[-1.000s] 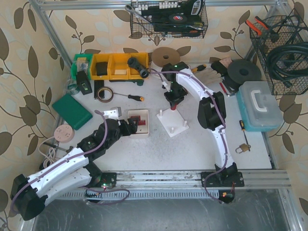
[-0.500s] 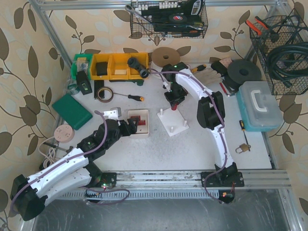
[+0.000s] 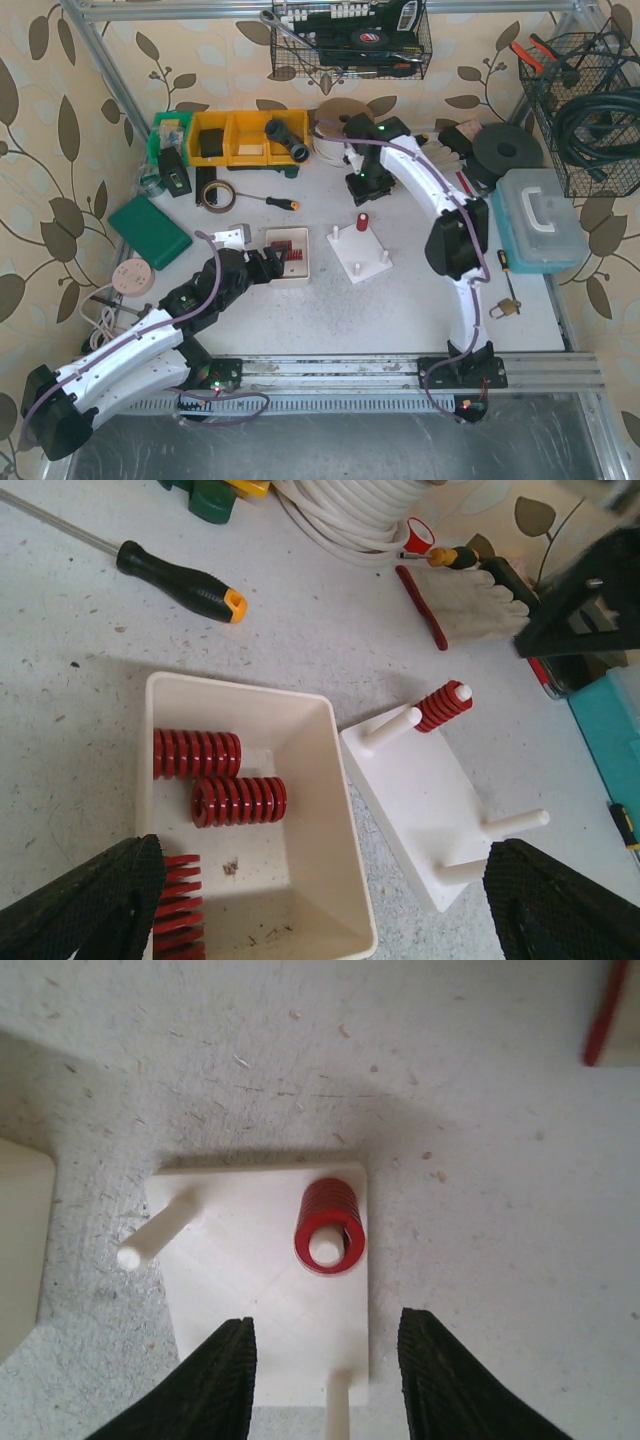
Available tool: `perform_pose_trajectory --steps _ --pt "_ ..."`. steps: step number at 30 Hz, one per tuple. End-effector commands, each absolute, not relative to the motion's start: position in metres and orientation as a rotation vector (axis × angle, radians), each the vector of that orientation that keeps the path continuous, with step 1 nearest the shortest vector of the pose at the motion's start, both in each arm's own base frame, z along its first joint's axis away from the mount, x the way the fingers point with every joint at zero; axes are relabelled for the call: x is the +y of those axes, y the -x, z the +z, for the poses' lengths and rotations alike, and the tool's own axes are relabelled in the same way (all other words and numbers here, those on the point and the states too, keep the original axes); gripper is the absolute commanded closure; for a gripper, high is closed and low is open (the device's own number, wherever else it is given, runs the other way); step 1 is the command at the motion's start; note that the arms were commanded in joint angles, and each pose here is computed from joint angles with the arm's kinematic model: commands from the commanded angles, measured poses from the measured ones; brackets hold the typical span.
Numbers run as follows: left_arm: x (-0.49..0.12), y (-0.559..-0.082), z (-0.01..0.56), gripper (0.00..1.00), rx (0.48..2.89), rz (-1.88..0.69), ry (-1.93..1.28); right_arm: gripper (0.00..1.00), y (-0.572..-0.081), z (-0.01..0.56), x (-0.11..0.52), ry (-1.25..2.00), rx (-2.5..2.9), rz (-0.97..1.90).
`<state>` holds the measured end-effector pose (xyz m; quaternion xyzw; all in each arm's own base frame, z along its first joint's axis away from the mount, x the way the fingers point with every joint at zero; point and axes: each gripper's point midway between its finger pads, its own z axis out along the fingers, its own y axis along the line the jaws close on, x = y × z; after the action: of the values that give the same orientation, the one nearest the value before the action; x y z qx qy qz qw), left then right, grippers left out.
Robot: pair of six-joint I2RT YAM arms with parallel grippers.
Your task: Install the large spring
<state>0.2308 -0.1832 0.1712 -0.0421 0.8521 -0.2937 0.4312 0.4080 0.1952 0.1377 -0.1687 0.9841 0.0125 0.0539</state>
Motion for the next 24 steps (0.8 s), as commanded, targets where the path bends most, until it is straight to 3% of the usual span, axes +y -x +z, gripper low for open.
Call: perform_pose_trajectory --steps 1,6,8,11,12,17,21,24 --pt "-0.181 -0.232 0.174 0.10 2.124 -0.738 0.169 0.59 -0.408 0.206 0.181 0.362 2.755 0.067" --pt "-0.187 -0.235 0.164 0.12 2.193 -0.697 0.166 0.58 -0.385 0.251 0.161 0.232 2.417 0.160" --pt "-0.193 -0.239 0.161 0.13 2.219 -0.690 0.160 0.51 -0.370 0.262 0.151 0.173 2.331 0.205" --pt "-0.199 -0.242 0.155 0.14 2.275 -0.655 0.145 0.29 -0.350 0.263 0.140 0.055 2.283 0.296" --pt "-0.200 -0.242 0.153 0.15 2.300 -0.636 0.140 0.25 -0.345 0.260 0.135 -0.002 2.287 0.318" --pt "-0.210 -0.247 0.165 0.16 2.414 -0.529 0.039 0.28 -0.326 0.254 0.164 -0.092 2.278 0.642" --pt "-0.221 -0.252 0.173 0.18 2.565 -0.403 -0.078 0.29 -0.305 0.245 0.170 -0.178 2.126 0.714" --pt "-0.234 -0.253 0.164 0.20 2.646 -0.426 -0.117 0.25 -0.294 0.233 0.157 -0.290 2.023 0.717"
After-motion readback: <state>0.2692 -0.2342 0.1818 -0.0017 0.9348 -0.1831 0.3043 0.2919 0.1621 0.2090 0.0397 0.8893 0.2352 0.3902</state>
